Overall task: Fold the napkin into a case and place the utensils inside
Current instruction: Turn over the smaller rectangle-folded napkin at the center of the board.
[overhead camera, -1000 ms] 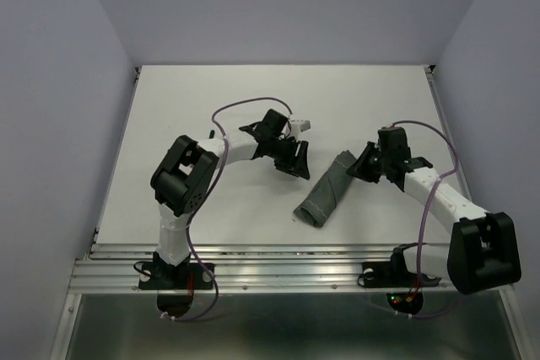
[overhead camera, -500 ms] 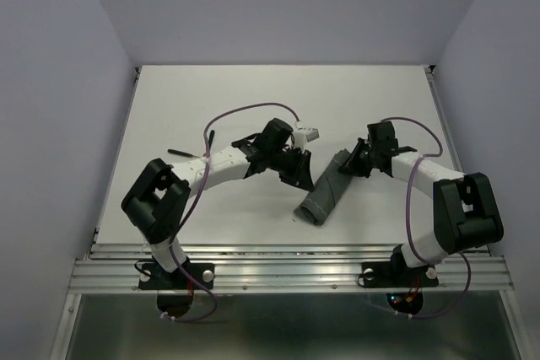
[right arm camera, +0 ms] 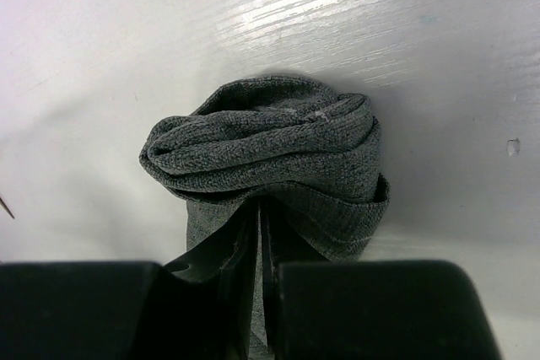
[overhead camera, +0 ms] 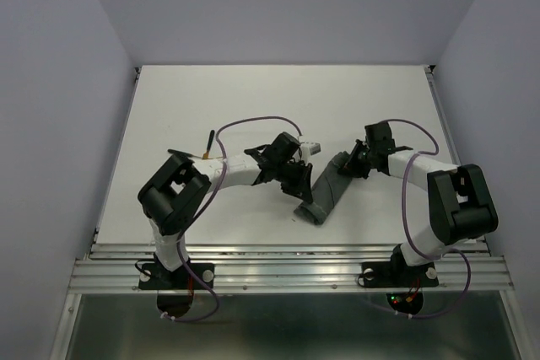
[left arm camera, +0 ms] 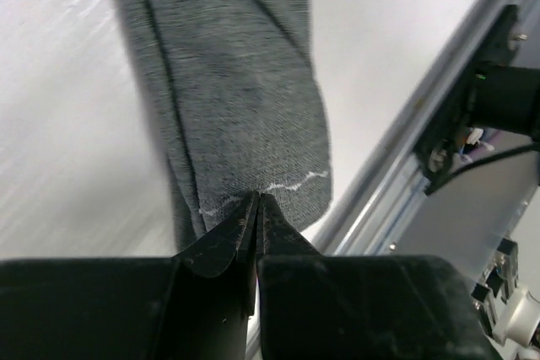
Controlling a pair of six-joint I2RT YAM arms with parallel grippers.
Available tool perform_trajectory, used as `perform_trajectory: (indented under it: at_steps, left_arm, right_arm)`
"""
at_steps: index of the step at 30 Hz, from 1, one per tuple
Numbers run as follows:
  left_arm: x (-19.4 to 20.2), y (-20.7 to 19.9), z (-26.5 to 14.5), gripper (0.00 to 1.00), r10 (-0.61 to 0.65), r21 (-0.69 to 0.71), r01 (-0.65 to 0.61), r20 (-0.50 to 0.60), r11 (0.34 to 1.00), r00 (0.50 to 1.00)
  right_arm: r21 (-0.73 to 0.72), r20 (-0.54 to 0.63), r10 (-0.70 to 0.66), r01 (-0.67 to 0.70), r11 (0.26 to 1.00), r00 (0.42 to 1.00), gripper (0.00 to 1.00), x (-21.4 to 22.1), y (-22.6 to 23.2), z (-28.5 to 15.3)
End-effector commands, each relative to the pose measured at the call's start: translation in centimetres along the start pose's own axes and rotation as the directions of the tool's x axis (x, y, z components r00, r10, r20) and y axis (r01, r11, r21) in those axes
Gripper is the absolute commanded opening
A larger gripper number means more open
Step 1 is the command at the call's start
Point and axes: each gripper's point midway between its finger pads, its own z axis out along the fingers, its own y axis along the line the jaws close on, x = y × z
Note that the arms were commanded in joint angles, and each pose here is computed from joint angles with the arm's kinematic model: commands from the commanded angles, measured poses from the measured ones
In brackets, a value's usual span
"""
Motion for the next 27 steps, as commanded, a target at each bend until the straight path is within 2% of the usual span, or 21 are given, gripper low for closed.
perform_trajectory:
  at_steps: [1,9,14,19,22,27]
  left_arm:
    - [0.1,2.6,0.9,0.11,-0.03,-0.083,0.031,0.018,0.996,0.999]
    - [0.7,6.9,0.5,0.07,-0.139,-0.255,0.151,0.067,0.955,0.988]
    - [-1.4,4.2,-2.0,0.07,-0.096,-0.22,0.124,0.137,0.968,0.986]
    - [-3.8,0.4,-3.9,0.08,-0.041,-0.185,0.073,0.171,0.98,0.984]
    - [-3.8,-1.1,-3.6,0.08,-0.039,-0.151,0.064,0.159,0.987,0.986]
    - [-1.8,-1.2,-1.7,0.08,-0.061,-0.147,0.076,0.107,0.986,0.992]
  right_arm:
    - [-0.019,0.069,-0.042,0.043,0.999,0.997,0.11,-2.0,1.0,-0.7]
    - [-0.063,0.084,-0.056,0.062,0.996,0.995,0.11,-2.4,2.5,-2.5]
    - [-0.086,0.124,-0.072,0.083,0.993,0.99,0.11,-3.7,4.0,-4.1]
    - [-0.052,0.125,-0.076,0.084,0.995,0.989,0.12,-4.4,3.8,-3.2]
    - [-0.024,0.124,-0.073,0.076,0.997,0.99,0.12,-5.1,3.6,-2.1]
    - [0.02,0.114,-0.08,0.079,0.997,0.99,0.12,-6.1,3.0,0.0]
